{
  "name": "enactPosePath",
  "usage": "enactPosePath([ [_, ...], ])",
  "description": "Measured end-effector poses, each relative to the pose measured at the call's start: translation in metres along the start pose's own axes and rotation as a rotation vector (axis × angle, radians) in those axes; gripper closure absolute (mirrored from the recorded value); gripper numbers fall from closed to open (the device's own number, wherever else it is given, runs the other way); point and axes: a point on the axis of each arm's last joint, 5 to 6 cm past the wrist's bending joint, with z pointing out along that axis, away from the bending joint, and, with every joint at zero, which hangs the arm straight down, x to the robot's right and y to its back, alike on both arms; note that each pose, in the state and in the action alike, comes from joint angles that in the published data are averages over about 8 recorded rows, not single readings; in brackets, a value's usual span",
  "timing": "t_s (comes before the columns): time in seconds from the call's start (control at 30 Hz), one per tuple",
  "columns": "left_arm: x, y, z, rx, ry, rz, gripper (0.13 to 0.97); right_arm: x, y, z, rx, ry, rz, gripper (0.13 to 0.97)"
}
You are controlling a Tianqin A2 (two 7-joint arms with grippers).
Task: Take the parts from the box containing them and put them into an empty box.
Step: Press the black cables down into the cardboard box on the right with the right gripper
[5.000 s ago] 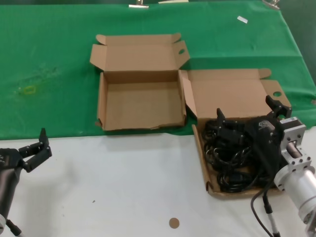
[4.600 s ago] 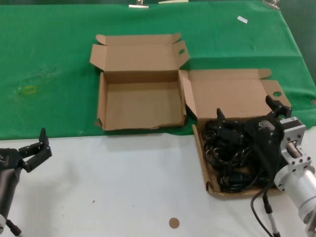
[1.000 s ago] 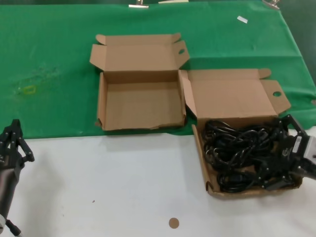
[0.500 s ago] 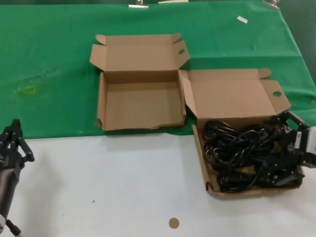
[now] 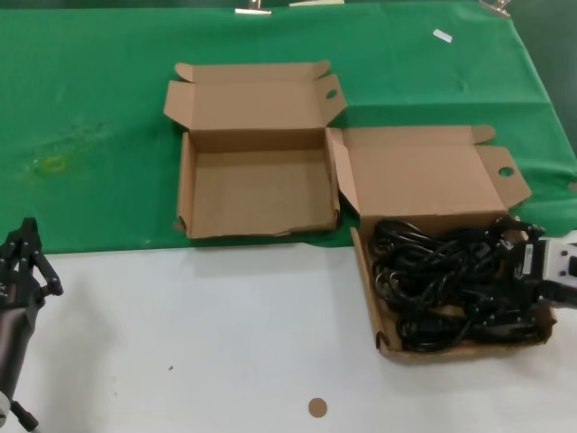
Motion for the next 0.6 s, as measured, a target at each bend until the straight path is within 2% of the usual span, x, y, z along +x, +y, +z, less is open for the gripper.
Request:
enactPosePath([
  [0.27,0.0000,0.0000,0.0000,0.000,0.000,0.000,0.953,0.0013,-0.0001,0.0071,-0.014,-0.016,-0.004,0.509],
  [0.3,0.0000,0.0000,0.0000,0.000,0.000,0.000,0.953,0.0014,-0.0001,0.0078,-0.016,-0.018,-0.005,0.509],
  [0.57,0.0000,0.0000,0.0000,0.000,0.000,0.000,0.953,0.0032,0.0010,0.0105,-0.030,-0.024,-0.013,0.723],
  [0.6,0.0000,0.0000,0.0000,0.000,0.000,0.000,0.953,0.0033,0.0013,0.0105,-0.032,-0.025,-0.014,0.723],
])
